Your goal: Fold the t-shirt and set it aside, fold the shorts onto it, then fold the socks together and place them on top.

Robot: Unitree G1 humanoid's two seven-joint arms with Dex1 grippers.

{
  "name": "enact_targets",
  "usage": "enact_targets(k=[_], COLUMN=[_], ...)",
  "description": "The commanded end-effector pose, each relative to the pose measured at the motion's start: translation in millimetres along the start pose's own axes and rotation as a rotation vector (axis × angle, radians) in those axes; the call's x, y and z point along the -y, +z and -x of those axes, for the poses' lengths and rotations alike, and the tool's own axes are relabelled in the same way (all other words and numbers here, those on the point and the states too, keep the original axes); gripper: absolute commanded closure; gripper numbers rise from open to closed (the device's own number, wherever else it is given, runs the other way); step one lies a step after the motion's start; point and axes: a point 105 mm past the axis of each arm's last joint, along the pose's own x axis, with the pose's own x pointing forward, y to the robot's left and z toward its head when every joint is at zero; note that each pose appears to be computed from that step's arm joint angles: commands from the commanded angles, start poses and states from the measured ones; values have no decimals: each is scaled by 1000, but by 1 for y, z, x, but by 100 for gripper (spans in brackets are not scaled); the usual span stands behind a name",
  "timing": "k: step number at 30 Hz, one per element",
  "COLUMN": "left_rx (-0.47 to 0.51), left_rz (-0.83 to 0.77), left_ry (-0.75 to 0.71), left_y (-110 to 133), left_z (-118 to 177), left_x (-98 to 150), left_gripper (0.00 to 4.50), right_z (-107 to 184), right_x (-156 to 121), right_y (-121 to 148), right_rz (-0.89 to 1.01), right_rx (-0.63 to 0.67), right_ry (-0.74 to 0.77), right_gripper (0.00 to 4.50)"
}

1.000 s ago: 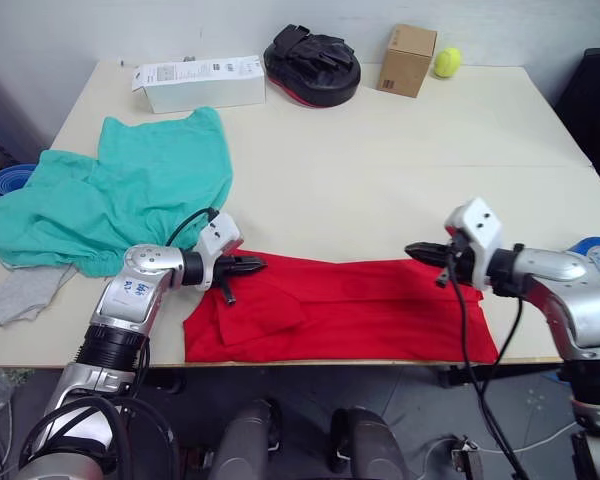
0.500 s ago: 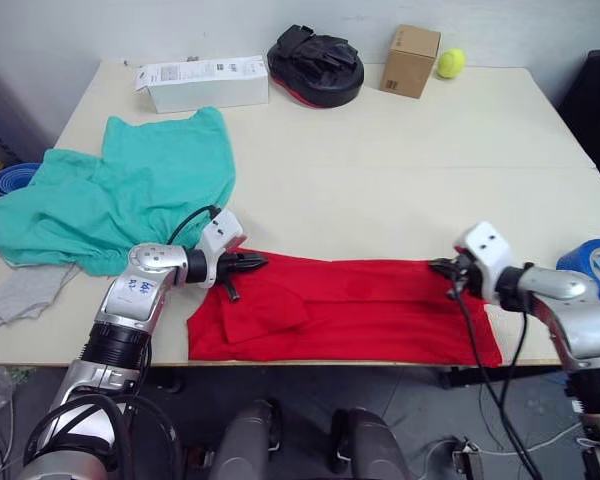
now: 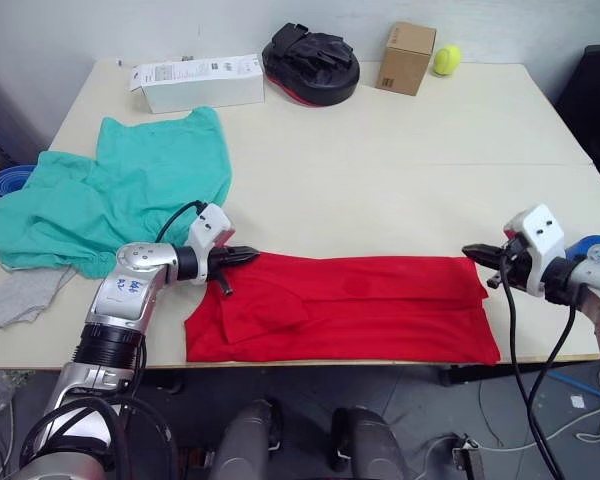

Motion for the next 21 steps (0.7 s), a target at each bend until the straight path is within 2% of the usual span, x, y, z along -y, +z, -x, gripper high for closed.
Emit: enact_targets(k=[1,5,10,15,17,19,21], left_rx=[87,88,70,91,103,104,103], left_rz=[-50,-107,-165,-171,-172,-179,-190], left_ry=[-35,-131,-183,-239,-288,-339,-367], left_y=[29,37,43,52,56,59,61], left_z=[13,20,21,23,26,30,32], left_x=[7,25,34,42,51,60,68], left_gripper=[447,447,447,447,410,368,307], right_z=[11,11,16,18,17,16,14], right_x=[-7,-30,-58,-57,-48,-38,-28], right_y=[32,33,25,10,7,6,7], right_rz=[62,94,126,235,223,202,209], right_rx=[66,42,14,-66,-90,-106,-127], right_ry=[60,164,251,202,165,138,123], right_gripper=[450,450,450,450,450,416,364])
